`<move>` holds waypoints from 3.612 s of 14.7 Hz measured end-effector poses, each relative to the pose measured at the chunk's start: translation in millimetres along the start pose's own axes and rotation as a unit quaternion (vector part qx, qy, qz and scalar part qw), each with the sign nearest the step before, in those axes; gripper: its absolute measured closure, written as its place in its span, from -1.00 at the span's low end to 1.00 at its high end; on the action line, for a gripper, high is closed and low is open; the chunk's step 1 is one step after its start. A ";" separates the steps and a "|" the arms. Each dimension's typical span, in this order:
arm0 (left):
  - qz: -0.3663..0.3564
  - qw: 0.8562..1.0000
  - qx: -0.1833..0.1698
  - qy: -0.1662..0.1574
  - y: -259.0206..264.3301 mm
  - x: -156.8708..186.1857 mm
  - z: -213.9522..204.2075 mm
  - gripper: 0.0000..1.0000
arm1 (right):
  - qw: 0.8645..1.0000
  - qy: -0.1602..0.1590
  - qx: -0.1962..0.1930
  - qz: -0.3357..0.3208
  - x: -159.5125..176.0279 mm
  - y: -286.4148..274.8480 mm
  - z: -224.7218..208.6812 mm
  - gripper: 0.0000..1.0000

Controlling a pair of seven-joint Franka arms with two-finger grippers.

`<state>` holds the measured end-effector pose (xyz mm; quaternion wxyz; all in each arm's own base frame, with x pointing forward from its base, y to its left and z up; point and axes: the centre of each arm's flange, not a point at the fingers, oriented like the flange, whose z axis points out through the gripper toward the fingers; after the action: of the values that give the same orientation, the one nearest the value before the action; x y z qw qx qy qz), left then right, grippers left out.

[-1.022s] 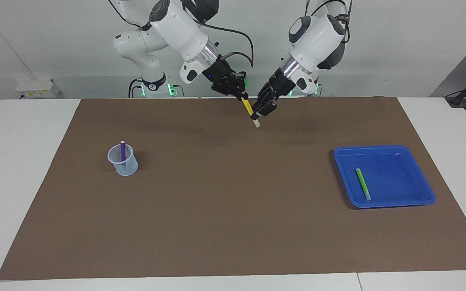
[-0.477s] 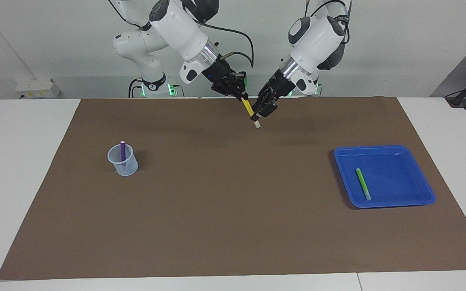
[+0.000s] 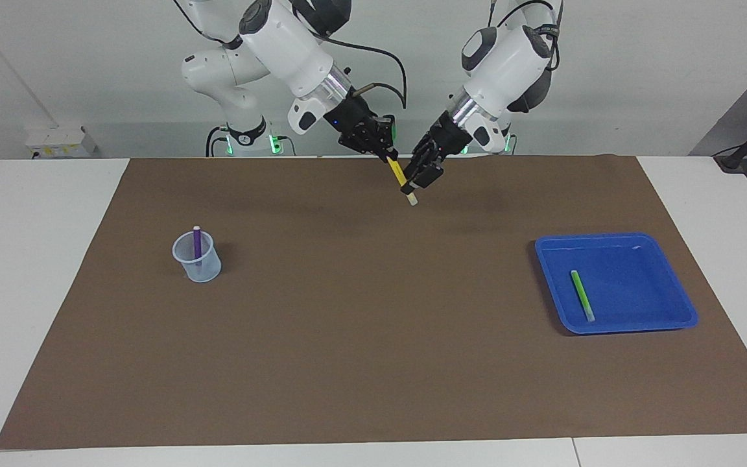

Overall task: Right arm passes pens to left for tray arrangement
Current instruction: 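Close the left gripper on the yellow pen beside the right gripper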

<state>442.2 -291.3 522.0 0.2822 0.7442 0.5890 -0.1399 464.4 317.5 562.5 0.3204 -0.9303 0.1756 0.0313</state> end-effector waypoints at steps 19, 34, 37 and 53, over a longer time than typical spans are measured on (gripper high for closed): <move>0.003 1.000 0.001 0.000 -2.8 -7.8 12.8 -0.01 | 1.000 0.000 0.000 -0.006 0.0 0.2 0.3 0.63; 0.004 1.000 0.008 -0.001 -4.4 -8.0 14.0 0.63 | 1.000 0.001 0.000 -0.006 2.1 1.5 -0.5 0.63; 0.004 1.000 0.008 -0.001 -4.4 -8.0 14.0 0.63 | 1.000 0.001 0.000 -0.006 2.1 1.5 -0.5 0.63; 0.010 1.000 0.008 -0.001 -4.3 -7.5 13.8 0.63 | 1.000 -0.018 -0.015 -0.008 -2.6 4.3 -1.1 -1.00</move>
<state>437.9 -304.8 513.9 0.2778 0.7526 0.5798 -0.1426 460.4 314.4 561.3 0.3095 -0.9357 0.1621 0.0481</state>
